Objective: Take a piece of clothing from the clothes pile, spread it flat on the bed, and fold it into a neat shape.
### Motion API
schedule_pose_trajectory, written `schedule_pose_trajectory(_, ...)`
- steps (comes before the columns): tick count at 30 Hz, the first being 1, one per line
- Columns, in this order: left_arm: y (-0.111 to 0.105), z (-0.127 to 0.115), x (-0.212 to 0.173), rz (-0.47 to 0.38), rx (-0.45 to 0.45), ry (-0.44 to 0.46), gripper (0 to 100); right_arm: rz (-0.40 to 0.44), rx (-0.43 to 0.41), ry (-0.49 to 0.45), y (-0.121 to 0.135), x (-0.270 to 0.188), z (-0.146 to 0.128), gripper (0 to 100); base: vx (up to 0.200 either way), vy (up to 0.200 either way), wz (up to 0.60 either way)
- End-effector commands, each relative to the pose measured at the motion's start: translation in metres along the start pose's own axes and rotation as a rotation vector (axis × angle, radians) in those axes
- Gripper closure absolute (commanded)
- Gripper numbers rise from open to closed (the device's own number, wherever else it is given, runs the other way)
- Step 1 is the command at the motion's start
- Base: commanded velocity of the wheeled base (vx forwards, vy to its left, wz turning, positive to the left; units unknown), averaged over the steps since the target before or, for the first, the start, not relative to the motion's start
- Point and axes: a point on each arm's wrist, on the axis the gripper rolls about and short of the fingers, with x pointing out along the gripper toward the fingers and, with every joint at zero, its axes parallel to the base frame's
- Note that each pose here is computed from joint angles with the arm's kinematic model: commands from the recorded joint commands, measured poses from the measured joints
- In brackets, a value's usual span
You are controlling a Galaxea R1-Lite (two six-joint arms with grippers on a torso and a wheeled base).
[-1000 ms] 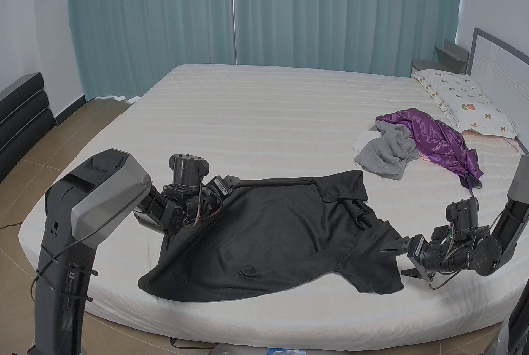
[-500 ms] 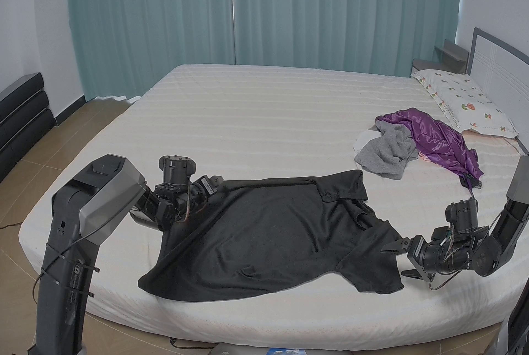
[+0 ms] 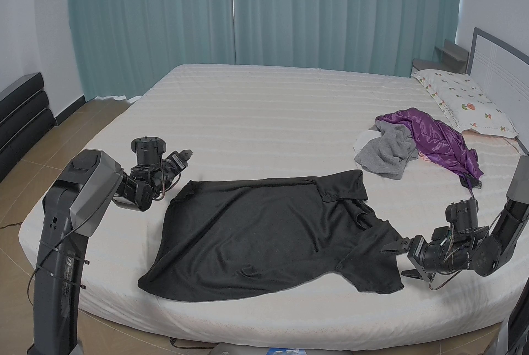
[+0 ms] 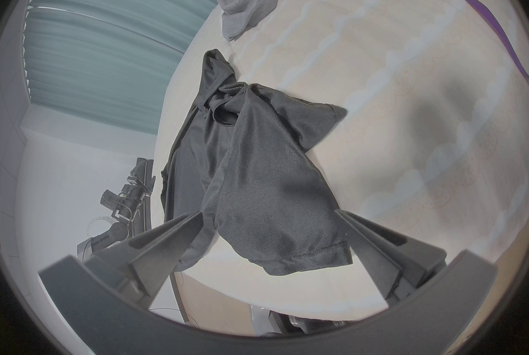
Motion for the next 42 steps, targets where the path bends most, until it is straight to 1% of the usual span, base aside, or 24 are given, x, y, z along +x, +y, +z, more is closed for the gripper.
schedule_pose_trajectory(1, 0.013, 0.019, 0.002, 0.019, -0.015, -0.041, 0, -0.004, 0.001, 0.003, -0.001, 0.001, 0.000, 0, 0.000, 0.000, 0.00)
schedule_pose_trajectory(3, 0.018, 0.019, 0.000, 0.051, -0.018, -0.011, 0, -0.005, 0.002, 0.002, -0.001, 0.001, 0.000, 0, 0.000, 0.000, 0.00)
schedule_pose_trajectory(5, 0.019, 0.017, -0.002, 0.074, -0.020, 0.019, 0, -0.006, 0.003, 0.003, -0.001, 0.002, 0.000, 0, 0.000, 0.000, 0.00)
schedule_pose_trajectory(8, 0.017, 0.017, -0.009, 0.084, -0.023, 0.053, 0, -0.010, 0.005, 0.007, -0.002, 0.002, -0.001, 0, 0.000, 0.000, 0.00)
schedule_pose_trajectory(11, 0.012, 0.013, -0.014, 0.079, -0.018, 0.073, 0, -0.007, 0.003, 0.006, -0.002, 0.002, -0.001, 0, 0.000, 0.000, 0.00)
schedule_pose_trajectory(18, -0.006, -0.007, -0.023, 0.057, 0.001, 0.134, 0, -0.008, 0.003, 0.007, -0.002, 0.002, -0.001, 0, 0.000, 0.000, 0.00)
schedule_pose_trajectory(21, -0.017, -0.010, -0.028, 0.036, 0.003, 0.142, 0, -0.008, 0.003, 0.007, -0.002, 0.002, -0.001, 0, 0.000, 0.000, 0.00)
schedule_pose_trajectory(23, -0.017, -0.010, -0.028, 0.036, 0.003, 0.142, 0, -0.008, 0.003, 0.007, -0.002, 0.002, -0.001, 0, 0.000, 0.000, 0.00)
schedule_pose_trajectory(24, -0.031, -0.018, -0.034, 0.016, 0.013, 0.161, 0, -0.008, 0.003, 0.007, -0.002, 0.002, -0.001, 0, 0.000, 0.000, 0.00)
schedule_pose_trajectory(26, -0.039, -0.024, -0.038, 0.004, 0.020, 0.177, 0, -0.008, 0.002, 0.008, -0.002, 0.002, -0.001, 0, 0.000, 0.000, 0.00)
schedule_pose_trajectory(27, -0.040, -0.025, -0.039, 0.003, 0.021, 0.178, 0, -0.008, 0.002, 0.008, -0.002, 0.002, -0.001, 0, 0.000, 0.000, 0.00)
schedule_pose_trajectory(29, -0.052, -0.036, -0.045, -0.017, 0.035, 0.205, 0, -0.007, 0.002, 0.007, -0.002, 0.003, -0.001, 0, 0.000, 0.000, 0.00)
schedule_pose_trajectory(31, -0.060, -0.044, -0.050, -0.028, 0.046, 0.226, 0, -0.005, 0.000, 0.007, -0.002, 0.003, -0.001, 0, 0.000, 0.000, 0.00)
schedule_pose_trajectory(35, -0.068, -0.056, -0.055, -0.037, 0.047, 0.256, 0, -0.002, -0.002, 0.004, -0.001, 0.003, -0.001, 0, 0.000, 0.000, 0.00)
schedule_pose_trajectory(36, -0.073, -0.063, -0.059, -0.042, 0.040, 0.274, 0, -0.001, -0.003, 0.004, -0.001, 0.003, -0.001, 0, 0.000, 0.000, 0.00)
schedule_pose_trajectory(42, -0.073, -0.082, -0.059, -0.035, 0.048, 0.316, 0, -0.003, -0.003, 0.007, -0.001, 0.003, -0.002, 0, 0.000, 0.000, 0.00)
